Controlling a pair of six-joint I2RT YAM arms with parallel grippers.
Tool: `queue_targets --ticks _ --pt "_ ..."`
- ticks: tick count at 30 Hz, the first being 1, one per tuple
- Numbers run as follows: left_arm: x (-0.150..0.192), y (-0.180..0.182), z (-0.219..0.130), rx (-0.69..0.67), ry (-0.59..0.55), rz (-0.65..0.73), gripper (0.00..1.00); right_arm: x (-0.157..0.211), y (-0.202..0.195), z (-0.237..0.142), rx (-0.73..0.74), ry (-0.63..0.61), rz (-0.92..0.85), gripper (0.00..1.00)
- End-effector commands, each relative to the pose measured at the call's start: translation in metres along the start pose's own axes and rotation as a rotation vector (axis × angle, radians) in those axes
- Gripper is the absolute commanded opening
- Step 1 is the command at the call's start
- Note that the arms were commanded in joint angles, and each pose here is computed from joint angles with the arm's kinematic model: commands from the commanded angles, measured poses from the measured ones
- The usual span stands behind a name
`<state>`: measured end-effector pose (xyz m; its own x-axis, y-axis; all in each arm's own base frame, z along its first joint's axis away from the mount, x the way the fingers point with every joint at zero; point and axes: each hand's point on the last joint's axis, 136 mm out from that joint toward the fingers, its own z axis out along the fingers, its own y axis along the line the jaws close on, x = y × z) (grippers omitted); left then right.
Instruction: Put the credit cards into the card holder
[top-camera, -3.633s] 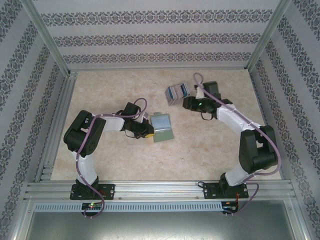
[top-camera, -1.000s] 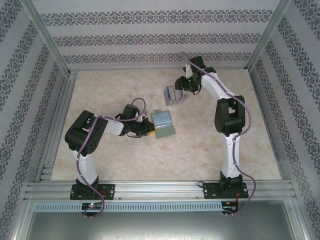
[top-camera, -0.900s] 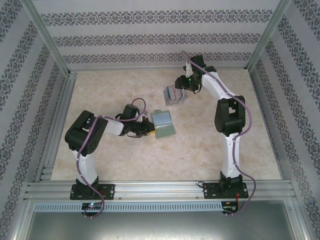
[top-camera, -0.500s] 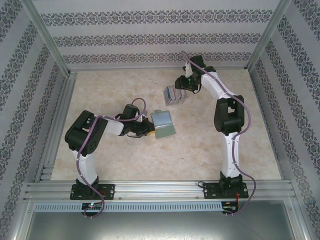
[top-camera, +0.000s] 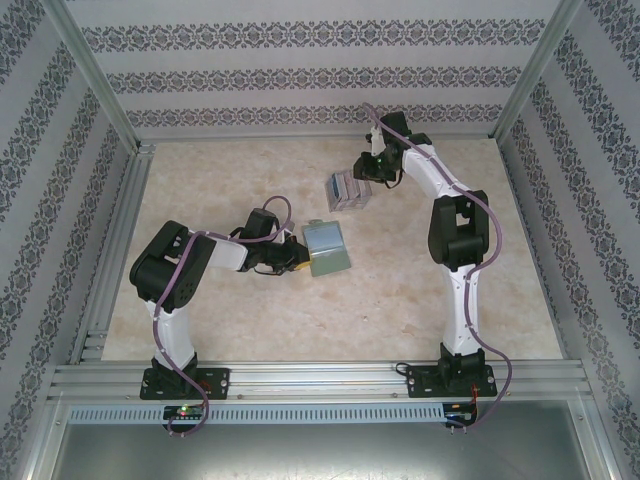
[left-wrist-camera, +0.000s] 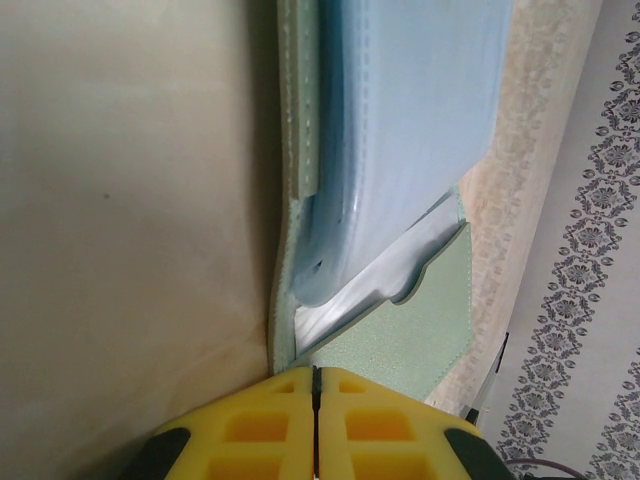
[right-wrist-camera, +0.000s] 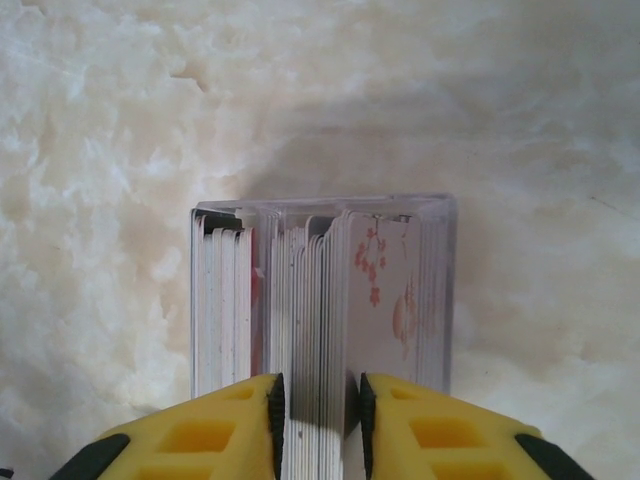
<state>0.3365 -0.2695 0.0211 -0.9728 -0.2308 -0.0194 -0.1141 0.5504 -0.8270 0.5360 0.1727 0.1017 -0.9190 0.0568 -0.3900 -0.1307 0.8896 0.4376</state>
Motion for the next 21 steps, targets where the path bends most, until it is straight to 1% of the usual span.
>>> queue_targets --ticks 1,14,21 --pt "0.0104 0.0419 0.0188 -0.13 -0.007 -0.045 0.08 -0.0087 0.0105 -0.0241 -0.024 -0.044 -0.015 0.27" --pt "0.0098 0.0408 0.0192 -0.132 -0.011 -0.043 0.08 -0.0109 0.0147 -0.0323 -0.06 -0.059 0.001 0.21" --pt "0.0101 0.04 0.0193 -0.129 -0.008 -0.043 0.08 -0.0112 0.0099 -0.0297 -0.066 -0.058 0.015 0.12"
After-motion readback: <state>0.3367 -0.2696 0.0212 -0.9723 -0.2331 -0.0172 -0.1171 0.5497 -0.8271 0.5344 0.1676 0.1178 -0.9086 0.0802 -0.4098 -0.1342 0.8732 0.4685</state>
